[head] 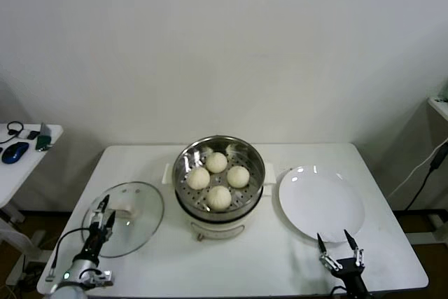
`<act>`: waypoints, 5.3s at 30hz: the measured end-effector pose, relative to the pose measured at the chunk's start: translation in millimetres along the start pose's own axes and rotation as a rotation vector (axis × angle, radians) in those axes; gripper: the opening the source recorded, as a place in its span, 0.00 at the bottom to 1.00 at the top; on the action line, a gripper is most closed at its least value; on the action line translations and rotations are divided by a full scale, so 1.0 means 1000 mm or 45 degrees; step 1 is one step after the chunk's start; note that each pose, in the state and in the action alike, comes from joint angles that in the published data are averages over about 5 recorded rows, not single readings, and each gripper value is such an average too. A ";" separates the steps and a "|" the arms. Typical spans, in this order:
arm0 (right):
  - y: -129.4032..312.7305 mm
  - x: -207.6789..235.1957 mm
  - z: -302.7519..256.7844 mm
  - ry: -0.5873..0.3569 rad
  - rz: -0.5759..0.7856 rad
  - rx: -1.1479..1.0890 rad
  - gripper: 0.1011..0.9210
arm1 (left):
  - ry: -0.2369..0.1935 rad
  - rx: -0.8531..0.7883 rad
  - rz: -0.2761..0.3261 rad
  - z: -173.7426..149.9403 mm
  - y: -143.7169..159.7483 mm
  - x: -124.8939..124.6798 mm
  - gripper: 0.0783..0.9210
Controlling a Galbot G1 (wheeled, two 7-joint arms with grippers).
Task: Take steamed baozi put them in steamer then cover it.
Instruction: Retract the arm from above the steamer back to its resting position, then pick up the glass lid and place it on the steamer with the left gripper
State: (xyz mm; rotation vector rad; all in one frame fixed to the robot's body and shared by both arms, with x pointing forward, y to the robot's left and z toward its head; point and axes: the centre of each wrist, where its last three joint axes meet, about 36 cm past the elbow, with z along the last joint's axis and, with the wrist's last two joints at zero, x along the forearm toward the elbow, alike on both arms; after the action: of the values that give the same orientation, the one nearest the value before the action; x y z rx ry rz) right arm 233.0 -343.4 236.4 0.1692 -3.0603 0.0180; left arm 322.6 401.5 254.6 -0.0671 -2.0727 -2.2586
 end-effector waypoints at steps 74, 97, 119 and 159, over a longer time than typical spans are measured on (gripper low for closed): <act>0.024 -0.018 -0.004 0.061 0.043 0.140 0.88 | 0.178 0.206 -0.218 -0.073 0.217 -0.039 0.07; 0.019 -0.044 -0.009 0.044 0.047 0.154 0.88 | -0.014 0.249 -0.117 -0.265 0.227 -0.047 0.07; 0.019 -0.050 -0.009 0.036 0.047 0.150 0.88 | -0.052 0.189 -0.098 -0.340 0.215 -0.033 0.07; 0.022 -0.037 -0.007 0.029 0.028 0.160 0.88 | 0.008 0.147 -0.087 -0.340 0.191 -0.052 0.07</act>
State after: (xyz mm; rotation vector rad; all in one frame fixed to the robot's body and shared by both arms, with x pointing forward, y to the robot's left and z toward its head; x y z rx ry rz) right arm 267.5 -317.5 240.1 0.1412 -3.0386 0.2123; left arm 397.1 47.9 410.3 0.0182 -2.2301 -2.1674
